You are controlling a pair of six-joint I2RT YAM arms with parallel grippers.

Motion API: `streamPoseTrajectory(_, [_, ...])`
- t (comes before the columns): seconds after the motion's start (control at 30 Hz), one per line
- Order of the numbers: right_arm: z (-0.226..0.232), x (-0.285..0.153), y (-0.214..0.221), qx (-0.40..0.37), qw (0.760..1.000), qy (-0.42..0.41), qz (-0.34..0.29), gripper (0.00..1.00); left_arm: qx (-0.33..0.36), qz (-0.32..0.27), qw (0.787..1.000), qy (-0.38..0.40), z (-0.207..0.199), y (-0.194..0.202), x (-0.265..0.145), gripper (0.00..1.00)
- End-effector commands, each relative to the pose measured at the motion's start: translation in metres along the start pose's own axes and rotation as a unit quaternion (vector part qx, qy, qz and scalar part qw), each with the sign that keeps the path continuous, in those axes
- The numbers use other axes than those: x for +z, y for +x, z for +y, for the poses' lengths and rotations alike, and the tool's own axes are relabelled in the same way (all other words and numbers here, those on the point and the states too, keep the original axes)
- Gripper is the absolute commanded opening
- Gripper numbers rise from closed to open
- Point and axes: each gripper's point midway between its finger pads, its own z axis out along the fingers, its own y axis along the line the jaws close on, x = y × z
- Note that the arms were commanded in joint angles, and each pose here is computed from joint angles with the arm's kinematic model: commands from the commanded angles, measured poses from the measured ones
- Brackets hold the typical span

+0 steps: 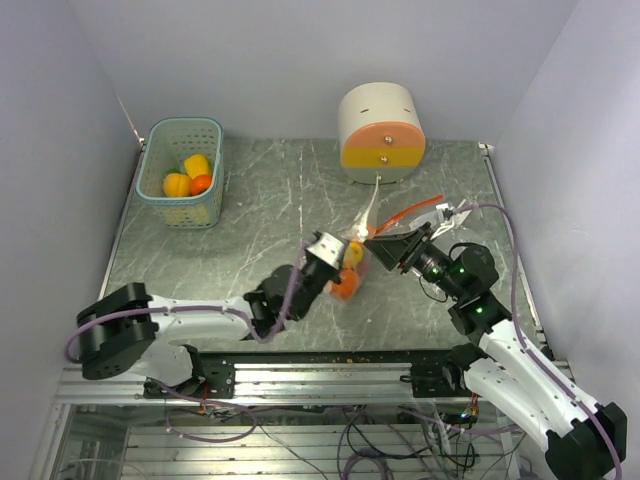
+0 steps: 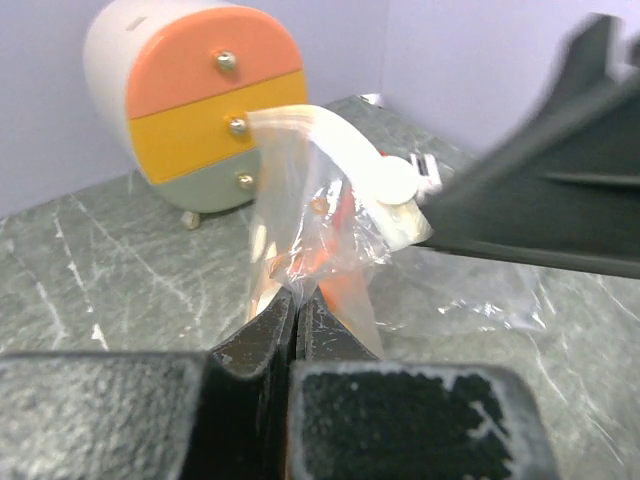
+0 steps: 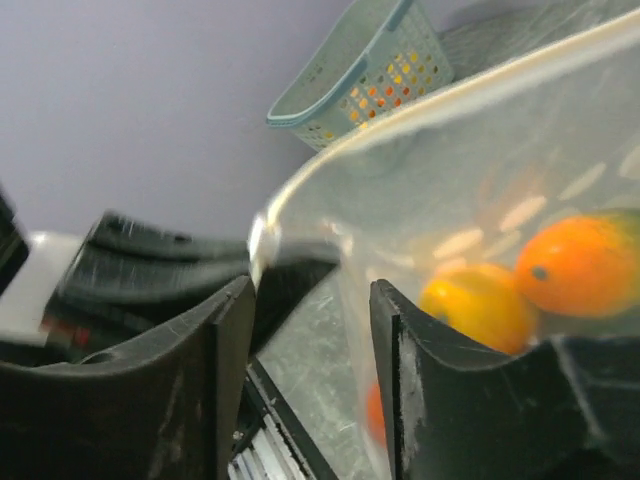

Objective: Open the zip-top bag and remove the fake food
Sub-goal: Adjust the zipper food storage bag at the center of the board.

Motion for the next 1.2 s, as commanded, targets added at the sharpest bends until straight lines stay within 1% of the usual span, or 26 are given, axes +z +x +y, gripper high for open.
streamPoseTrajectory(0.0, [0.004, -0.008, -0.017, -0.061, 0.998, 0.020, -0.015, 0.53, -0.097, -0.014, 0.994, 0.057, 0.021, -0.013, -0.003, 0.07])
streamPoseTrajectory(0.07, [0.005, -0.014, -0.023, -0.087, 0.996, 0.027, -0.024, 0.57, -0.112, -0.014, 0.991, 0.075, 0.029, -0.015, -0.007, 0.07])
streamPoseTrajectory(0.17, [0.012, -0.020, -0.028, -0.139, 0.990, 0.017, -0.023, 0.62, -0.123, -0.005, 0.986, 0.115, 0.032, -0.020, -0.013, 0.07])
streamPoseTrajectory(0.3, [0.020, -0.023, -0.030, -0.212, 0.977, -0.002, -0.006, 0.69, -0.115, 0.009, 0.976, 0.184, 0.024, -0.022, -0.027, 0.07])
streamPoseTrajectory(0.37, [0.025, -0.022, -0.027, -0.243, 0.970, -0.022, 0.011, 0.73, -0.109, 0.006, 0.972, 0.208, 0.022, -0.025, -0.035, 0.07])
streamPoseTrajectory(0.5, [0.024, -0.018, -0.022, -0.270, 0.962, -0.037, 0.029, 0.77, -0.108, 0.000, 0.959, 0.262, 0.016, -0.029, -0.050, 0.07])
streamPoseTrajectory(0.6, [0.030, -0.014, -0.015, -0.285, 0.955, -0.070, 0.040, 0.78, -0.102, 0.005, 0.945, 0.311, 0.006, -0.032, -0.059, 0.07])
streamPoseTrajectory(0.7, [0.040, -0.013, -0.008, -0.310, 0.942, -0.115, 0.061, 0.78, -0.088, 0.022, 0.934, 0.347, -0.003, -0.029, -0.064, 0.07])
streamPoseTrajectory(0.8, [0.042, -0.008, -0.006, -0.334, 0.930, -0.131, 0.079, 0.77, -0.079, 0.028, 0.924, 0.374, -0.009, -0.029, -0.070, 0.07])
streamPoseTrajectory(0.93, [0.049, 0.000, -0.007, -0.349, 0.919, -0.161, 0.087, 0.75, -0.073, 0.027, 0.918, 0.388, -0.011, -0.031, -0.074, 0.07])
streamPoseTrajectory(1.03, [0.050, 0.005, 0.002, -0.349, 0.911, -0.187, 0.112, 0.68, -0.074, 0.024, 0.916, 0.393, -0.011, -0.035, -0.074, 0.07])
streamPoseTrajectory(1.1, [0.049, 0.005, 0.010, -0.342, 0.907, -0.206, 0.133, 0.59, -0.074, 0.022, 0.917, 0.391, -0.010, -0.036, -0.074, 0.07])
streamPoseTrajectory(1.17, [0.051, 0.004, 0.019, -0.336, 0.902, -0.227, 0.146, 0.54, -0.072, 0.021, 0.919, 0.386, -0.007, -0.037, -0.074, 0.07])
